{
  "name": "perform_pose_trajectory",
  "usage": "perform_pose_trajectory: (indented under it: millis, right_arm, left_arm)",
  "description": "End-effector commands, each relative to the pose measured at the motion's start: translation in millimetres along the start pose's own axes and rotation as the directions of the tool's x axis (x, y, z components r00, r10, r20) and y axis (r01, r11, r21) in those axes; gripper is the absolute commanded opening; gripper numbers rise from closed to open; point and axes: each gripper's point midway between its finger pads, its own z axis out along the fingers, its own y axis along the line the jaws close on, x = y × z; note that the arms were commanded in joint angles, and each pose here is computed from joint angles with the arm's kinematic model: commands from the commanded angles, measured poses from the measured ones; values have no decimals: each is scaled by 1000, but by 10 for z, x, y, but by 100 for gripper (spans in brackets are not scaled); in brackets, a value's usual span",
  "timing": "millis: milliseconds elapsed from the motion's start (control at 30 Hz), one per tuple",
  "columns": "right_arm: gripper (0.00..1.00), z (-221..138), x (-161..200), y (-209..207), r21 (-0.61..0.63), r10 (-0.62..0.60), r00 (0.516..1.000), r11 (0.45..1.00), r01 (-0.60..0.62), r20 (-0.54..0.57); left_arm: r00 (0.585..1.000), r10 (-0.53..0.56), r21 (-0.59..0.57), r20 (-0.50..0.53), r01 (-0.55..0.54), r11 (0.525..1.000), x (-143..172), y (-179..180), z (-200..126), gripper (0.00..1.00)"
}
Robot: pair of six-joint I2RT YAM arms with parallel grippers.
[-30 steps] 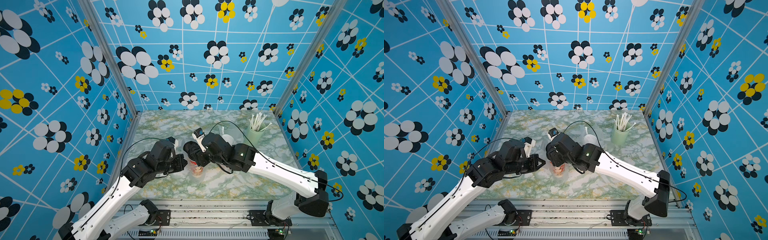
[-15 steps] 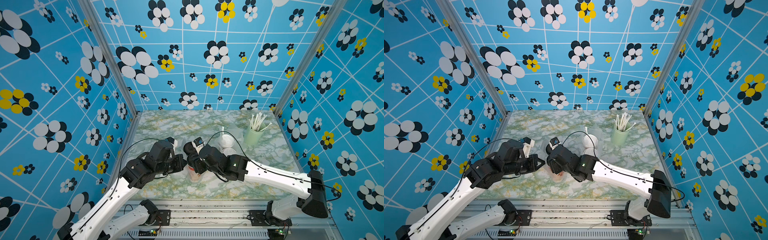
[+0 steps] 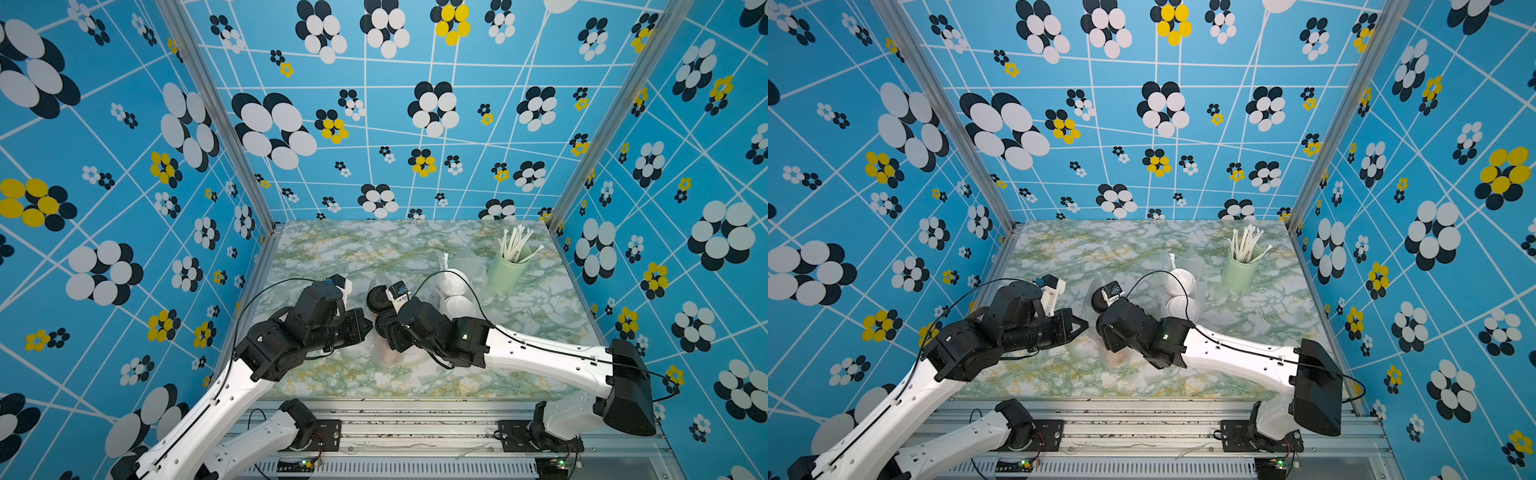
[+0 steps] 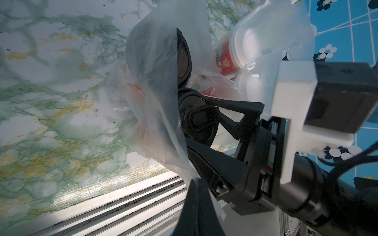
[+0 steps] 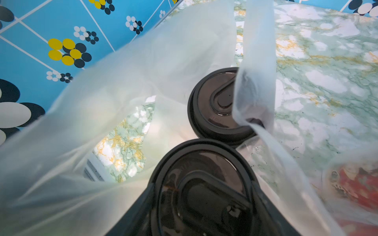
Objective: Pack milk tea into plastic carrier bags
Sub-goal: Place the milk tea cup in the plastic carrier bag.
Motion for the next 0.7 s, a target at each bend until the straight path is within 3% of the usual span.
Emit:
perform_pose_trajectory:
  millis: [0, 333, 500, 533, 600, 667]
  right_arm:
    - [63, 31, 36, 14, 0, 10, 1000, 1000, -10, 14]
    - [67, 85, 208, -4, 1, -35, 999, 999, 35, -42]
    - [77, -74, 45, 34, -25, -28, 1000, 999, 27, -10]
    - [77, -107, -4, 41, -28, -28, 1000, 999, 28, -2]
    - [58, -163, -79, 69, -39, -32, 999, 999, 32, 7]
    - [58, -195, -119, 101, -53, -32, 999, 998, 32, 5]
  left_arm:
    - [999, -7, 21, 45, 6, 1000, -82, -41, -65, 0]
    - [999, -11, 18, 40, 10, 1000, -74, -27, -51, 0]
    - [1000, -18, 15, 18, 18, 1000, -33, 1, 18, 0]
    - [1000, -19, 11, 15, 19, 1000, -27, 14, 31, 0]
    - [1000, -21, 4, 12, 21, 1000, -19, 36, 51, 0]
    - [1000, -22, -1, 6, 22, 1000, -8, 50, 71, 0]
